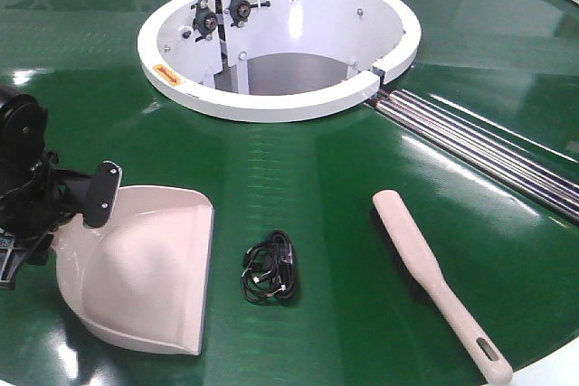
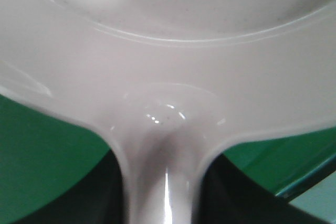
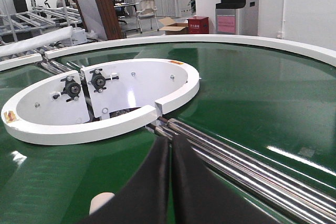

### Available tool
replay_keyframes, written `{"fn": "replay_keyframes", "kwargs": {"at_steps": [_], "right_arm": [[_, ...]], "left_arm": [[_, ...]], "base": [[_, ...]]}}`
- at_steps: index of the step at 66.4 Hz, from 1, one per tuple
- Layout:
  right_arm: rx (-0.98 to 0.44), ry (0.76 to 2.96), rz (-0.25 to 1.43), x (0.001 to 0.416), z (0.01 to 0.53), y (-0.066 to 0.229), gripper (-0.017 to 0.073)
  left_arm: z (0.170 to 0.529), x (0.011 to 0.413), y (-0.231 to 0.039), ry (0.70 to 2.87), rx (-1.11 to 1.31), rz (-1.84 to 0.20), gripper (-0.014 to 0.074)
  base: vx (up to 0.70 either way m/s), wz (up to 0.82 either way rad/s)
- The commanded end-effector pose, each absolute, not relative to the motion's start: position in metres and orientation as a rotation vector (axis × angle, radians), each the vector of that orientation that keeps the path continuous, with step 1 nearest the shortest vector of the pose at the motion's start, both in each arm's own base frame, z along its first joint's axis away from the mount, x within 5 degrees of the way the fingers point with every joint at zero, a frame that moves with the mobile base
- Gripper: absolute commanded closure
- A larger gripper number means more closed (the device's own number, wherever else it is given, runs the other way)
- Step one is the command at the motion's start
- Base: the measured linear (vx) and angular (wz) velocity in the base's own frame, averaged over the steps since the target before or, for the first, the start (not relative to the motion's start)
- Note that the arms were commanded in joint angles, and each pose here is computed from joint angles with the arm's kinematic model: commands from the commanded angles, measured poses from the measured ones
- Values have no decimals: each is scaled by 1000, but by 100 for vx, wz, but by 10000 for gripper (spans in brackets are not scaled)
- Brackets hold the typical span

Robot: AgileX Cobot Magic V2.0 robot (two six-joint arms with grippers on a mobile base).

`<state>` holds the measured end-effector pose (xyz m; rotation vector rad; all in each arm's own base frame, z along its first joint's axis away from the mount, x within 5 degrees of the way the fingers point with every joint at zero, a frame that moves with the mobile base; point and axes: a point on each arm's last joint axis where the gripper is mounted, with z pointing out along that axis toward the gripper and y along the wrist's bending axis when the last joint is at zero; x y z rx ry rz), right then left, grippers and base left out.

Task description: Clean and inspect green conveyor with broom and dustpan

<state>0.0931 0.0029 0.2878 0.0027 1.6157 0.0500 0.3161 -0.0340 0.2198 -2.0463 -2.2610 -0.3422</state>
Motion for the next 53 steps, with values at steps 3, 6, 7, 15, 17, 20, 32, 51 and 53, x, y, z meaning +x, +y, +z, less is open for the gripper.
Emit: {"fn": "replay_keyframes", "kwargs": {"at_steps": [3, 6, 7, 15, 17, 20, 32, 51, 53], "right_arm": [[-12, 1526, 51, 97, 308, 4, 552], [-12, 1550, 46, 99, 309, 4, 533], [-11, 1562, 45, 100, 309, 4, 527], [-3, 1674, 32, 109, 311, 3, 452], [-2, 1697, 30, 111, 311, 3, 430], [2, 1714, 30, 113, 314, 3, 386], [-67, 1763, 22, 115, 318, 7, 213], [-258, 1939, 62, 119, 311, 24, 102], [-269, 1973, 62, 123, 312, 25, 102]], "left_arm": [[240, 317, -36, -2313, -2064, -416, 601], [240, 317, -36, -2313, -2064, -416, 601], [240, 317, -36, -2313, -2064, -416, 601], [240, 317, -36, -2313, -2064, -416, 601], [240, 317, -36, -2313, -2064, -416, 601], [240, 317, -36, -2313, -2064, -416, 601], [240, 317, -36, -2313, -2064, -416, 601], [240, 317, -36, -2313, -2064, -416, 601], [240, 317, -36, -2313, -2064, -416, 601]], "base": [[0, 0], [0, 0], [0, 0], [0, 0], [0, 0], [0, 0], [0, 0], [0, 0], [0, 0]]}}
